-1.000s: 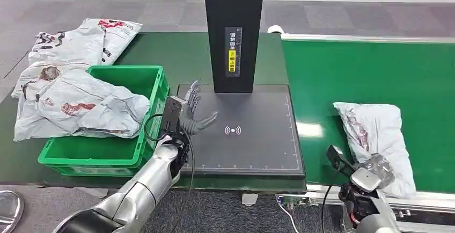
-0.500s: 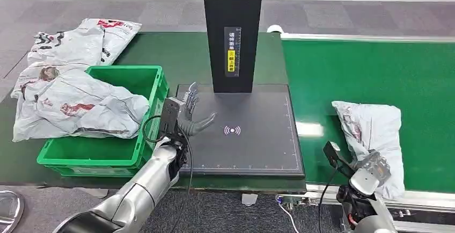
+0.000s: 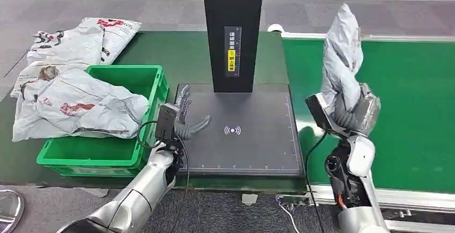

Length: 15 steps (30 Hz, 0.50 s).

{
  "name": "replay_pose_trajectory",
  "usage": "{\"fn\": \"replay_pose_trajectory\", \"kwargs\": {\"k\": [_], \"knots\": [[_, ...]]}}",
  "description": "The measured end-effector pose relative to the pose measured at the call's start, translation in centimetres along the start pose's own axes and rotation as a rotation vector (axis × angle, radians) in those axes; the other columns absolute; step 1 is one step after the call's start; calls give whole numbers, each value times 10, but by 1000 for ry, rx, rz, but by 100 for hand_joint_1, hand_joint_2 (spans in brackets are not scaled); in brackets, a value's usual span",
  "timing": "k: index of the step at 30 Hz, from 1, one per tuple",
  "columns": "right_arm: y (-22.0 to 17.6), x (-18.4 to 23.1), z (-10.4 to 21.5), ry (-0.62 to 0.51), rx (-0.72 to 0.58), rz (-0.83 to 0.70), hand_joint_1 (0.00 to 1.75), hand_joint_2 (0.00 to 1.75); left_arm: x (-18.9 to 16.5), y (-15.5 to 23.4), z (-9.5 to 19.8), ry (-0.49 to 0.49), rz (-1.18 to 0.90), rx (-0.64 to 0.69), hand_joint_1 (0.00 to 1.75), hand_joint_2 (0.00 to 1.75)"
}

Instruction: Moved the parcel from conveyor to table for the left to box.

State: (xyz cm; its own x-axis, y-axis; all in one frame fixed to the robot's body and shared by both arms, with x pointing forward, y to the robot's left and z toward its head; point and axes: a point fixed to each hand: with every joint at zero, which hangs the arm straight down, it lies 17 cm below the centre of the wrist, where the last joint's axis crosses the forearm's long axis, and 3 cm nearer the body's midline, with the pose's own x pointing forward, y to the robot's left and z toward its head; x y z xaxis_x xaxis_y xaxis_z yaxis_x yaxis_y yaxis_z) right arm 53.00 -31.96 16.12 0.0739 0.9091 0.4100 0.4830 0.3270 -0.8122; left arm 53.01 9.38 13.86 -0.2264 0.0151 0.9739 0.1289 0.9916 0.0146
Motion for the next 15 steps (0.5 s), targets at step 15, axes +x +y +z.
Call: {"fn": "replay_pose_trajectory", "kwargs": {"k": [15], "knots": [[60, 171, 61, -248, 236, -124, 175, 175, 13, -6, -11, -18, -3, -20, 0, 175]]}}
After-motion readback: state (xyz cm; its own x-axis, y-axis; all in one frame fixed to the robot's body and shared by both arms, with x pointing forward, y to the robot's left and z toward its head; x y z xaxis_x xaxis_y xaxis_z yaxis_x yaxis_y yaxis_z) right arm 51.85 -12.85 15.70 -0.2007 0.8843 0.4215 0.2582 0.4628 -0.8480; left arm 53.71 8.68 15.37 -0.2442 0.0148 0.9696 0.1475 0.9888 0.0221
